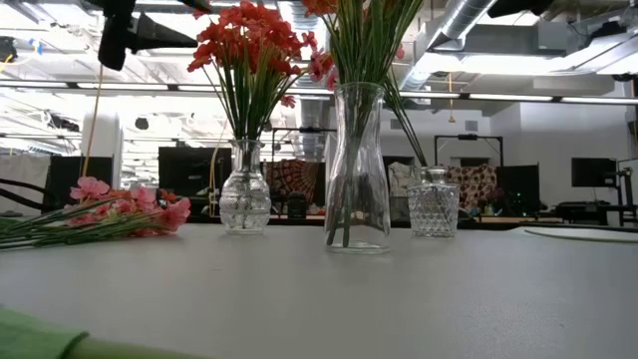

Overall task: Sort flowers into vase by color
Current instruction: Put the orange flowers into the bottom center transparent vase

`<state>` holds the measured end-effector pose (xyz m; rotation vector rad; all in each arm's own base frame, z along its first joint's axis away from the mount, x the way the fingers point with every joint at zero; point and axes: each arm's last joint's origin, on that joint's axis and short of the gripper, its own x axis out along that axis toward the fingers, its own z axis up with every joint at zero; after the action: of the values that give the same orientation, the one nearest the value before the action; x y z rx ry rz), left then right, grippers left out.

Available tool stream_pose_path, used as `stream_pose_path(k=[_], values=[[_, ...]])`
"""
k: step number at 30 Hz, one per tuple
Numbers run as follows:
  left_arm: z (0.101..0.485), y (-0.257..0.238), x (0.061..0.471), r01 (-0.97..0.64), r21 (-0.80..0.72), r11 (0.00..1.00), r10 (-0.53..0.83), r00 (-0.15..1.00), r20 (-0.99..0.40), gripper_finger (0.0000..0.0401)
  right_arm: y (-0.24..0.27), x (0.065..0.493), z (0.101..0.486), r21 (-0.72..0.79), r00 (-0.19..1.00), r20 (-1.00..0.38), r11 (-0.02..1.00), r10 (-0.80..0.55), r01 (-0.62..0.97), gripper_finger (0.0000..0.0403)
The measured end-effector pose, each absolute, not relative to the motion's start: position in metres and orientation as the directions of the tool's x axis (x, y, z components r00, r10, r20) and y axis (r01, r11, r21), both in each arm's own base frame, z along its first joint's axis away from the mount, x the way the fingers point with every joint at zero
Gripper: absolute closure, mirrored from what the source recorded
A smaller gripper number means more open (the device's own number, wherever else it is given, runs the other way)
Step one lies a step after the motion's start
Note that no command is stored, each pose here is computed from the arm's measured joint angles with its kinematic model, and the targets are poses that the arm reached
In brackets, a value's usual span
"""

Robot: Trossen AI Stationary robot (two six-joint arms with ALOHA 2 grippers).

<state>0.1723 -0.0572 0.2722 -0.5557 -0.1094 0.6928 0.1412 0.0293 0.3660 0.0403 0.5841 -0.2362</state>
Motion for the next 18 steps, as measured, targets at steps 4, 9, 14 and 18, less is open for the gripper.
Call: stream_pose_path(k=[4, 9, 14, 18], values=[[0.288, -0.048, 0.171, -0.648, -0.438, 0.623, 0.651, 0.74, -0.17, 0.0166, 0.029, 0.141, 0.365, -0.033, 0.803, -0.557, 0.972, -0.211, 0.232, 0.0173], [0.312, -0.029, 0.163, -0.707, -0.38, 0.597, 0.61, 0.707, -0.357, 0.0166, 0.029, 0.141, 0.36, -0.047, 0.788, -0.577, 0.972, -0.215, 0.231, 0.0173], [0.306, -0.005, 0.142, -0.843, -0.347, 0.411, 0.565, 0.534, -0.629, 0.0166, 0.03, 0.143, 0.347, -0.067, 0.764, -0.605, 0.971, -0.223, 0.23, 0.0173], [0.294, 0.005, 0.128, -0.923, -0.254, 0.291, 0.508, 0.374, -0.776, 0.0166, 0.031, 0.147, 0.344, -0.06, 0.757, -0.613, 0.969, -0.225, 0.24, 0.0173]])
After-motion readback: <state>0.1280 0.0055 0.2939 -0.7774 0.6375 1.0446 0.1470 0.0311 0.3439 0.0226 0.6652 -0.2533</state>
